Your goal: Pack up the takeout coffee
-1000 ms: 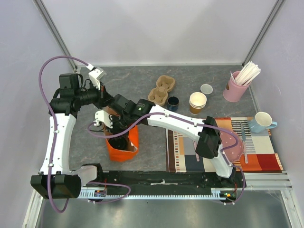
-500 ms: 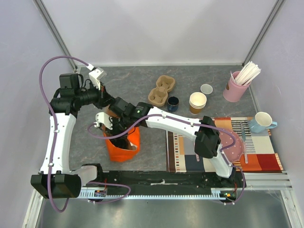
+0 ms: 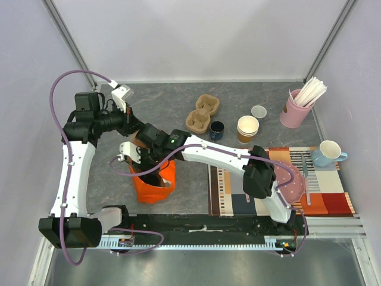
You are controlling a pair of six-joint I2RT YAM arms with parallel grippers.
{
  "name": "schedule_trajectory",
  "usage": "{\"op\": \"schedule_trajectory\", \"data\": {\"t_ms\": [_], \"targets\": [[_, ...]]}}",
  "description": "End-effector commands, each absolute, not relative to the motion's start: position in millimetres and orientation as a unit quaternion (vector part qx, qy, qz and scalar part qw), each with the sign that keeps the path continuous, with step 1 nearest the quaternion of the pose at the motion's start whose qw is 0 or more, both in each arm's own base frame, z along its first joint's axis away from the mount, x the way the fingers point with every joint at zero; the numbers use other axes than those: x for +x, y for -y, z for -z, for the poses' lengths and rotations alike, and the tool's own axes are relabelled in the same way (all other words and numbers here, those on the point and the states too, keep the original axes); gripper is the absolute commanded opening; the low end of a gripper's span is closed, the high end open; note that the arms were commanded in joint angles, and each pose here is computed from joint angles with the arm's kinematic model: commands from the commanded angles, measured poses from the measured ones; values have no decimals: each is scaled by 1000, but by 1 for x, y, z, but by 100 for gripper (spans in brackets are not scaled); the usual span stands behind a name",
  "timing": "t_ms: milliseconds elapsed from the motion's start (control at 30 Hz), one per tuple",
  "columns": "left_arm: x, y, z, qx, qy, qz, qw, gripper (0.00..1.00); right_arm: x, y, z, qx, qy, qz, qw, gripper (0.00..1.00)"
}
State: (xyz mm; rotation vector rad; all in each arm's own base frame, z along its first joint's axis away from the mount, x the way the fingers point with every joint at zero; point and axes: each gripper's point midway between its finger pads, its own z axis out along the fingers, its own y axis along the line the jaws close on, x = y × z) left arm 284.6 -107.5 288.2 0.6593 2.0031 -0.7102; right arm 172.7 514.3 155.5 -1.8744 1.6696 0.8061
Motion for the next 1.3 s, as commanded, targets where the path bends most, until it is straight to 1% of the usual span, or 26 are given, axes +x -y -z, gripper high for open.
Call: {"op": "schedule_trajectory", "data": {"t_ms": [0,367,767,867,900,967,1000,1067,1133,1167,1267], "targets": [[289,110,-302,280,-790,284,466,2,165,-506,-116,-703,-625,-268,208,0],[289,110,-304,280,-790,284,467,2,164,-505,-109,-709,-625,-254,206,0],[290,110,-302,282,-790,282,465,2,165,-505,-116,-710,-622,-251,214,0],[288,109,-302,284,-790,280,466,2,165,-507,-121,-708,-622,-253,219,11],[289,109,-301,283,-791,280,464,2,167,-507,-123,-707,-623,-251,222,18],[289,108,-300,285,-791,277,464,2,167,-507,-125,-706,-623,-250,225,21],[288,109,-300,285,-792,278,464,2,169,-508,-129,-705,-622,-250,229,26],[288,109,-300,288,-790,277,465,2,169,-508,-132,-705,-622,-250,233,32],[288,109,-300,289,-790,278,464,2,170,-507,-136,-703,-622,-250,236,35],[287,109,-300,289,-790,279,463,2,169,-508,-140,-703,-620,-253,239,38],[287,109,-300,291,-789,278,463,2,168,-509,-150,-701,-617,-257,248,42]]}}
